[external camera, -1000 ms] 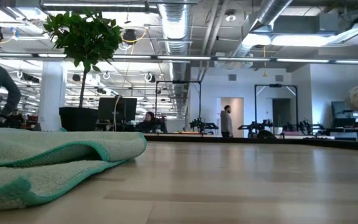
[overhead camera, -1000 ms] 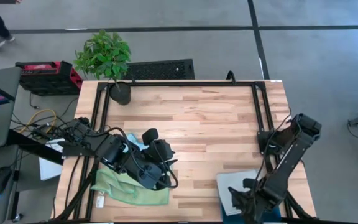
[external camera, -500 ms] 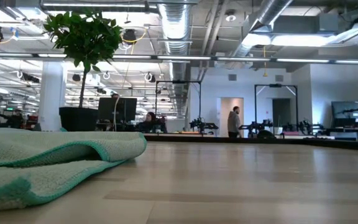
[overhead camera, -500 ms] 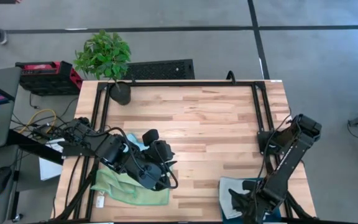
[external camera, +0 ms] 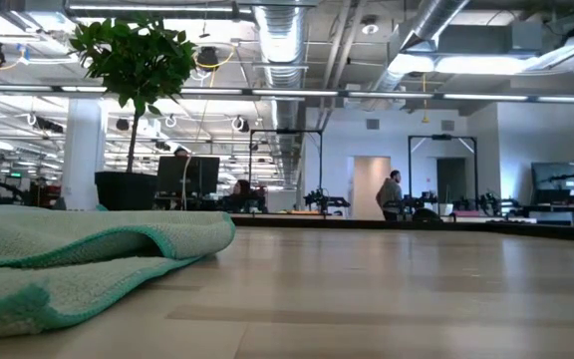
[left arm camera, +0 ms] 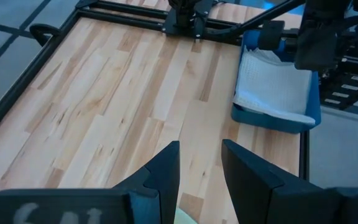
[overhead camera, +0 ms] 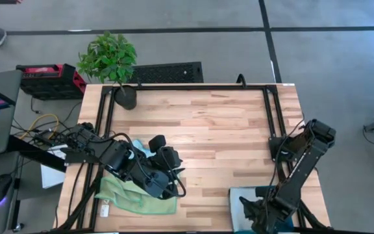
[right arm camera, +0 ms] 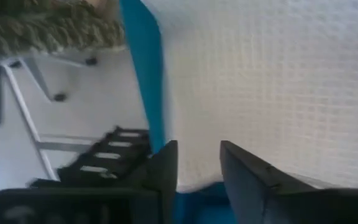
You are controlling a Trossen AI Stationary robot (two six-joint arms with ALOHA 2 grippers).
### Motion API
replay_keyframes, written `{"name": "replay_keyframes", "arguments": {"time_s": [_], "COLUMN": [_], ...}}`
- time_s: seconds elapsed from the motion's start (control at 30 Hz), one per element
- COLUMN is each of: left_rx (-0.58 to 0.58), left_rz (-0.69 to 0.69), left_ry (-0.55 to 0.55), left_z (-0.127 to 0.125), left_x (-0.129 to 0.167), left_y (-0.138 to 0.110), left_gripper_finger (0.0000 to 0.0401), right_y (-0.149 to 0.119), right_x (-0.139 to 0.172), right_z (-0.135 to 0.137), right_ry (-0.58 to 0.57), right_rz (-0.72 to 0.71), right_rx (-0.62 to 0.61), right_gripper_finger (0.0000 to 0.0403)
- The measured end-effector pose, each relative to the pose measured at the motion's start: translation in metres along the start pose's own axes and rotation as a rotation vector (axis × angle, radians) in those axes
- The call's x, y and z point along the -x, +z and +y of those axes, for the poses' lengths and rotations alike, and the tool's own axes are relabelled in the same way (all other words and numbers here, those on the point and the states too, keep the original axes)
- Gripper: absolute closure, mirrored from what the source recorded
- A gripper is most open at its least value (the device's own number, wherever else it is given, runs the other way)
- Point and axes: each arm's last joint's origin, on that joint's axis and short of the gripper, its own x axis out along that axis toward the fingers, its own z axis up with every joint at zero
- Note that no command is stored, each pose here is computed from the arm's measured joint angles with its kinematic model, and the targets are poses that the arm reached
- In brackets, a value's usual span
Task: Fold microfiber towels
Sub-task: Fold the green microfiber towel
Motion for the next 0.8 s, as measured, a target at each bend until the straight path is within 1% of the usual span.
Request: {"name": "replay_keyframes", "arguments": {"time_s": [0.17, 0.23, 0.3, 0.4, 0.53, 0.67, 0.8], "left_rx": [-0.008, -0.011, -0.014, 0.030, 0.074, 0.153, 0.192], "left_rz": [0.000, 0.007, 0.046, 0.109, 0.210, 0.331, 0.417], "left_ry": [0.000, 0.002, 0.005, 0.016, 0.042, 0.048, 0.041], "left_z": [0.000, 0.000, 0.001, 0.001, -0.005, -0.016, -0.030], "left_x": [0.000, 0.000, 0.001, 0.000, -0.005, -0.016, -0.031], "left_y": [0.000, -0.001, -0.004, -0.012, -0.030, -0.053, -0.079], "left_gripper_finger": [0.0289, 0.0289, 0.0289, 0.0289, 0.0289, 0.0289, 0.0289], "right_y": [0.000, 0.001, 0.002, 0.002, 0.002, 0.000, -0.001], "right_x": [0.002, 0.007, 0.016, 0.036, 0.065, 0.092, 0.116], "right_z": [-0.013, -0.017, -0.020, -0.027, -0.040, -0.055, -0.069], "right_ry": [-0.091, -0.102, -0.087, -0.066, -0.055, -0.055, -0.053], "right_rz": [0.050, 0.048, 0.018, -0.065, -0.224, -0.373, -0.516], "right_rx": [-0.027, -0.041, -0.047, -0.063, -0.101, -0.107, -0.099], "right_gripper_finger": [0.0222, 0.0217, 0.0216, 0.0217, 0.0223, 0.0227, 0.0227]}}
